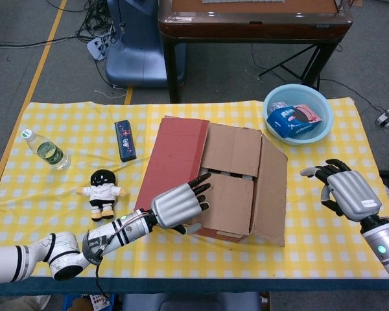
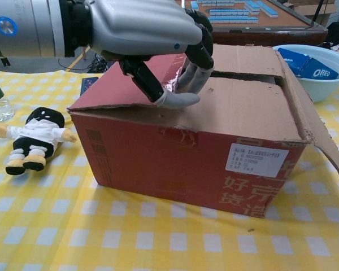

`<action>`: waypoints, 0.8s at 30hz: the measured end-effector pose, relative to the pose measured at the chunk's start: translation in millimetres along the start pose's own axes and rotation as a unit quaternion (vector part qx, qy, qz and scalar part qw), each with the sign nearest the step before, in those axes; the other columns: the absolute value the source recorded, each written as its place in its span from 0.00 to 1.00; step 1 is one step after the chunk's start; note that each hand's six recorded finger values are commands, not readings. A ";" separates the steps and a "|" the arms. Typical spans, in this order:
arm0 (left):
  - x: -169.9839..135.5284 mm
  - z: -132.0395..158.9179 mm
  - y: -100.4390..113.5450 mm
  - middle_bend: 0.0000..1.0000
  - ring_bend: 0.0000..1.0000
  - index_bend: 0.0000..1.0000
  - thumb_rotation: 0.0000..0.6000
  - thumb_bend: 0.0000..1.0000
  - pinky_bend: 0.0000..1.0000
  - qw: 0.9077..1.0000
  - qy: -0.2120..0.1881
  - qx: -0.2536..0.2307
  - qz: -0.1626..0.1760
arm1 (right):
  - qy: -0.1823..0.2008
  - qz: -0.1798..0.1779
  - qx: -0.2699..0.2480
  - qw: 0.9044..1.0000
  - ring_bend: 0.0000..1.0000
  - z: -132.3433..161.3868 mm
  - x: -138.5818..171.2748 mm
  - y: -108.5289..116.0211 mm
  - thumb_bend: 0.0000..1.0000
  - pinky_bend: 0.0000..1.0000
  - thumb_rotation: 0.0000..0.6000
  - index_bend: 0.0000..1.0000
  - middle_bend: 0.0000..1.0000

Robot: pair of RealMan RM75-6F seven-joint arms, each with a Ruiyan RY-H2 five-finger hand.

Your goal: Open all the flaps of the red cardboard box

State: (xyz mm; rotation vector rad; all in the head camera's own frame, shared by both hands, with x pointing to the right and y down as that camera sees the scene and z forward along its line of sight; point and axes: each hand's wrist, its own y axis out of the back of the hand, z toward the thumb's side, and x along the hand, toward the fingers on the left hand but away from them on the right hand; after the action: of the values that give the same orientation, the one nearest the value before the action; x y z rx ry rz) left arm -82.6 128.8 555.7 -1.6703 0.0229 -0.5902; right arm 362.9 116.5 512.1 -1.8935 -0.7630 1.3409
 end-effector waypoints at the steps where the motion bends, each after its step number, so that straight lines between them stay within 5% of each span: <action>1: 0.0 1.0 0.1 0.50 0.17 0.55 0.34 0.43 0.00 1.000 0.000 0.008 0.002 | 0.000 0.000 0.000 1.000 0.29 -0.2 0.4 0.1 1.00 0.14 1.00 0.28 0.33; 24: -34.5 -39.9 32.3 0.50 0.17 0.56 0.33 0.43 0.00 0.991 0.101 0.090 -0.012 | 0.008 -0.033 -0.004 0.999 0.29 2.4 -3.5 16.0 1.00 0.14 1.00 0.28 0.33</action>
State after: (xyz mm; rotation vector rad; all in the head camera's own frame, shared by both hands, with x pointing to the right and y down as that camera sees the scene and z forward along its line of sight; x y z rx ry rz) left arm -118.0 97.5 515.8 -1.4337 0.0941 -0.7569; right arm 360.8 104.8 500.6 -1.8670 -0.8162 1.2831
